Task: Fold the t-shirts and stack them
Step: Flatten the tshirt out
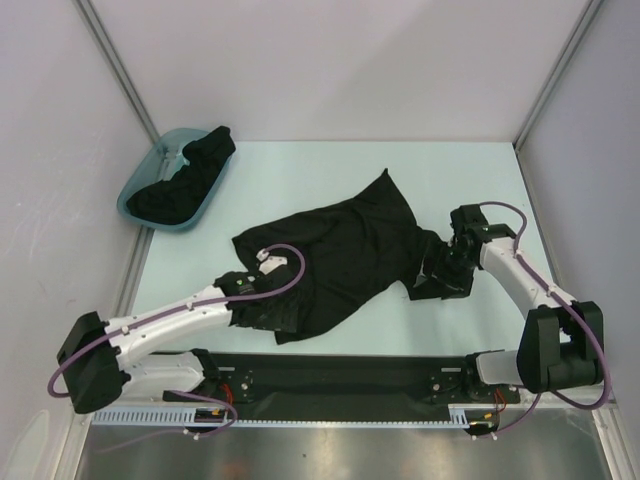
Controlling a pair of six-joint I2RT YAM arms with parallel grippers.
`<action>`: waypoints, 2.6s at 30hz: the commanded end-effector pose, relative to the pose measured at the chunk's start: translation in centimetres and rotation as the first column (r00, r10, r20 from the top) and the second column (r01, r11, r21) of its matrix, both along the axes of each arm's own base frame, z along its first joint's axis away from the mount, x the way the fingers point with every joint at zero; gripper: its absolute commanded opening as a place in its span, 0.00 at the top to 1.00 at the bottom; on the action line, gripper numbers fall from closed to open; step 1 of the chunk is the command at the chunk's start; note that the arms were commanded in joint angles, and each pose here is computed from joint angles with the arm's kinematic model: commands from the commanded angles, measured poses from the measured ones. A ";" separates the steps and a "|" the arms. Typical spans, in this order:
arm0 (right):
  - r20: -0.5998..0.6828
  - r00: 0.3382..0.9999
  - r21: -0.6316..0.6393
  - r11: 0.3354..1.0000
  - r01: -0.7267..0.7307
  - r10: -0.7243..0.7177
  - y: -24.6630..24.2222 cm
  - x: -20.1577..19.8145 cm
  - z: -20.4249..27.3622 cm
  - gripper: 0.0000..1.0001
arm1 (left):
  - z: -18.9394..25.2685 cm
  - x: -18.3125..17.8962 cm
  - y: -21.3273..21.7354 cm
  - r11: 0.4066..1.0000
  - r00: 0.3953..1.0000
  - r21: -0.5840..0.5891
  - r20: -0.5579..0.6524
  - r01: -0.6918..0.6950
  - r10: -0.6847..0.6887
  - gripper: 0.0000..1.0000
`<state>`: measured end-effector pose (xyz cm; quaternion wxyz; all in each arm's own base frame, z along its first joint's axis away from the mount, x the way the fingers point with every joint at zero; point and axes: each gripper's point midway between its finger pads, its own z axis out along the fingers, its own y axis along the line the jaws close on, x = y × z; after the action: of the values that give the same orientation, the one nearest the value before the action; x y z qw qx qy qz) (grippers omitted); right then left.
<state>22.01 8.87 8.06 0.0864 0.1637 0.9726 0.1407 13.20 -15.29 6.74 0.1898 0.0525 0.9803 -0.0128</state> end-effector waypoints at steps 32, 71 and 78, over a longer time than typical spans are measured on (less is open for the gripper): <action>0.068 0.995 0.006 0.997 -0.074 0.074 1.6 -0.3 1.0 0.20 | -3.4 -0.3 -2.6 0.973 0.990 -0.189 -0.076 -0.135 0.123 0.52; -0.044 0.909 -0.125 0.905 0.406 -0.414 -10.7 2.9 -4.6 0.46 | 2.8 3.0 0.9 0.977 0.969 -0.137 0.165 -0.163 0.185 1.00; -0.058 0.917 -0.108 0.916 0.386 -0.394 -10.8 3.9 -6.4 0.46 | 3.1 3.5 0.4 0.985 0.974 -0.127 0.179 -0.120 0.142 1.00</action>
<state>24.80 -1.44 2.06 0.0616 0.3589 0.9289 0.0682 15.26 -13.93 8.19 0.2583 -0.0306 0.9648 -0.0378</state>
